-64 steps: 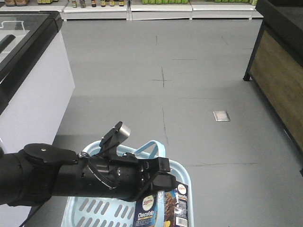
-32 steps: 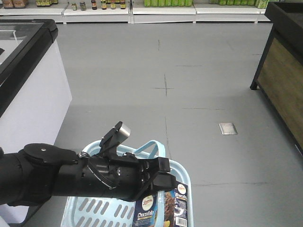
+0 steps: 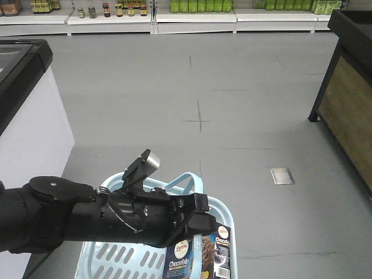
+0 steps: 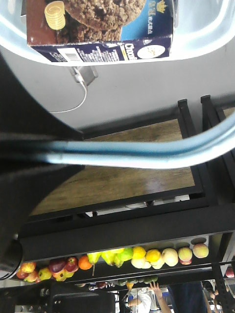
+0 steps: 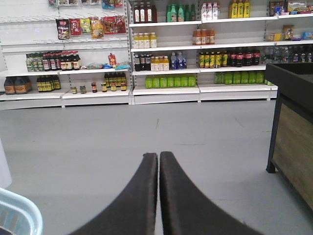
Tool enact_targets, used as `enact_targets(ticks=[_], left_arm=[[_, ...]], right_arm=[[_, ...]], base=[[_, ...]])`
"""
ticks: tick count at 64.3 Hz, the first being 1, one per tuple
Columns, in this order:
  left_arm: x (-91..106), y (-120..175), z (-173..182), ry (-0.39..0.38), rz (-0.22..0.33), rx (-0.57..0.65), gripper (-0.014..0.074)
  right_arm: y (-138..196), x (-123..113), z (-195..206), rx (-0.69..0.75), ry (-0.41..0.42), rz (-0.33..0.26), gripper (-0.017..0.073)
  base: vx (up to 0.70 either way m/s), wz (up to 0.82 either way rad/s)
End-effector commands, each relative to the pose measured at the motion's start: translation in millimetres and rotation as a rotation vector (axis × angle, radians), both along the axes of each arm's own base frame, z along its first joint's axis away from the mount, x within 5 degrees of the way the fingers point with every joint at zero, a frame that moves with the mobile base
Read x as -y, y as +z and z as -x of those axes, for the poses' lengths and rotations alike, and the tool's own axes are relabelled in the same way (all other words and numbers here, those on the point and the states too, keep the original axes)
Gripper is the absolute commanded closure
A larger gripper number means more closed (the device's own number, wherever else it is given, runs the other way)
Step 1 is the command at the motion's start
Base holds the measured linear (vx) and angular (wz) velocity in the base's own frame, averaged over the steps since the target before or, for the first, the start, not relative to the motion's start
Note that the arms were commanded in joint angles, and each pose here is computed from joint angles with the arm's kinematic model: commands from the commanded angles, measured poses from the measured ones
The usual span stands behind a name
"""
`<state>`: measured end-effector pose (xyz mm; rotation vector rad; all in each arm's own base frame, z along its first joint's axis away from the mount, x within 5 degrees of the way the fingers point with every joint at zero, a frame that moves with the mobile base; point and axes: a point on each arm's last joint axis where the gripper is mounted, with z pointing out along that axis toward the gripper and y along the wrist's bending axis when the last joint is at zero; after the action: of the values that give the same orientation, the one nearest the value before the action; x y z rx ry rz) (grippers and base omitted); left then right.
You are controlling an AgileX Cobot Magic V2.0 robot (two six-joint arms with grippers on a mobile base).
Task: Left arm holds basket, right arm returns cookies
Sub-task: 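Drive forward down the aisle holding the basket in the left gripper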
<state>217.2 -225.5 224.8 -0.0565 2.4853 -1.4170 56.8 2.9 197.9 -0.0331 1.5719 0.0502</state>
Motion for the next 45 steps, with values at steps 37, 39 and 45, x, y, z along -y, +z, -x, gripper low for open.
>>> enact_targets(ticks=[37, 39, 45], left_arm=[[2.7, 26.6, 0.6, 0.011, 0.114, 0.019, 0.0601], [2.7, 26.6, 0.6, 0.011, 0.114, 0.019, 0.0601], [2.7, 26.6, 0.6, 0.011, 0.114, 0.019, 0.0601]], right_arm=[[6.7, 0.2, 1.1, 0.086, -0.003, -0.003, 0.0567], [6.7, 0.2, 1.1, 0.086, -0.003, -0.003, 0.0567], [6.7, 0.2, 1.1, 0.086, -0.003, -0.003, 0.0567]], base=[[0.35, -0.03], [0.35, -0.01], [0.36, 0.01]])
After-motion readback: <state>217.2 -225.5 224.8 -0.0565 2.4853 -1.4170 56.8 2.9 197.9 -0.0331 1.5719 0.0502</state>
